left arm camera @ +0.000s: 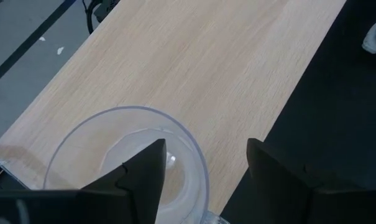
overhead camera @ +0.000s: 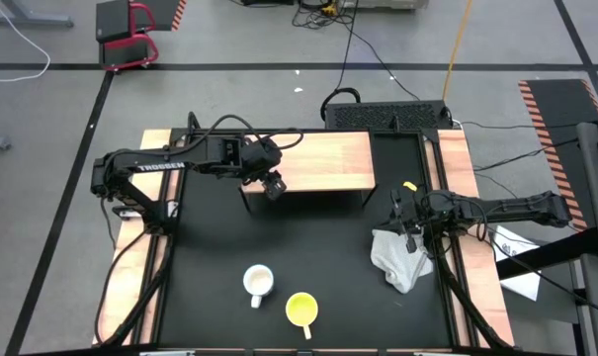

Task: Stack small to large cups/mugs on shelf
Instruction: Put the yellow mug on the shelf

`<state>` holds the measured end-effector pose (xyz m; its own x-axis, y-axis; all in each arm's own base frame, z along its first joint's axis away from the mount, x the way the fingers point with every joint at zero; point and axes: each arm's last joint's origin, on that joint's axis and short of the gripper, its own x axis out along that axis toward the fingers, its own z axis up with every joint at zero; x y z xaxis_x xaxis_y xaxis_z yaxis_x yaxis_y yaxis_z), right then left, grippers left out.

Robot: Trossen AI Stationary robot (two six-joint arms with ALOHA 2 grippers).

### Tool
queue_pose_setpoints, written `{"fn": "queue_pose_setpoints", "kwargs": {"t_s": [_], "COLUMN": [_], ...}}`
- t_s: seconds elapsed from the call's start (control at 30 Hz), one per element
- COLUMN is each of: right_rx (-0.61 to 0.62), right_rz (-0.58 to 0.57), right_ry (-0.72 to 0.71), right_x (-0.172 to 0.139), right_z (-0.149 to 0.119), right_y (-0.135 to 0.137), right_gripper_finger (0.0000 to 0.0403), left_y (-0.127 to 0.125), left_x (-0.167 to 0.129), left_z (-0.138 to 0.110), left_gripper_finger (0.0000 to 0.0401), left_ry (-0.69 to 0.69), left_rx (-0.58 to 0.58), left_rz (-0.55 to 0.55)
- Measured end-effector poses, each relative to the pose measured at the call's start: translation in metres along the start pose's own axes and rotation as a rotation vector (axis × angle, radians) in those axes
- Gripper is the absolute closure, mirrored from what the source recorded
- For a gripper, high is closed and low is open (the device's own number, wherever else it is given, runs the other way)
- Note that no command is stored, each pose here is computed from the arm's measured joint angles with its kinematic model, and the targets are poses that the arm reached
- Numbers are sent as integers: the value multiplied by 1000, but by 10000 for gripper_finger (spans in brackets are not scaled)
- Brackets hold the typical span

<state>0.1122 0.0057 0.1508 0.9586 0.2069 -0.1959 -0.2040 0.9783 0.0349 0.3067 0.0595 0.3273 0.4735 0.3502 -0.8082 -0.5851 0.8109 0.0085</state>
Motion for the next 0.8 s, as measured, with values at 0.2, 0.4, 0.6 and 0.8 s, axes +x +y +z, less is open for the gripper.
{"fn": "queue_pose_setpoints", "kwargs": {"t_s": [0.2,0.4,0.6,0.8], "right_rx": [0,0,0,2], "right_rz": [0,0,0,0], "right_ry": [0,0,-2,-9], "right_x": [0,0,0,0], "right_z": [0,0,0,1], "right_y": [0,0,0,0], "right_gripper_finger": [403,403,403,403], "left_y": [0,5,9,7], "left_x": [-1,-19,-42,-47], "left_z": [0,1,-2,-6], "left_gripper_finger": [176,176,176,176], "left_ry": [-1,-57,-110,-113], "left_rx": [6,-17,-44,-30], "left_rz": [-1,-24,-32,-14]}}
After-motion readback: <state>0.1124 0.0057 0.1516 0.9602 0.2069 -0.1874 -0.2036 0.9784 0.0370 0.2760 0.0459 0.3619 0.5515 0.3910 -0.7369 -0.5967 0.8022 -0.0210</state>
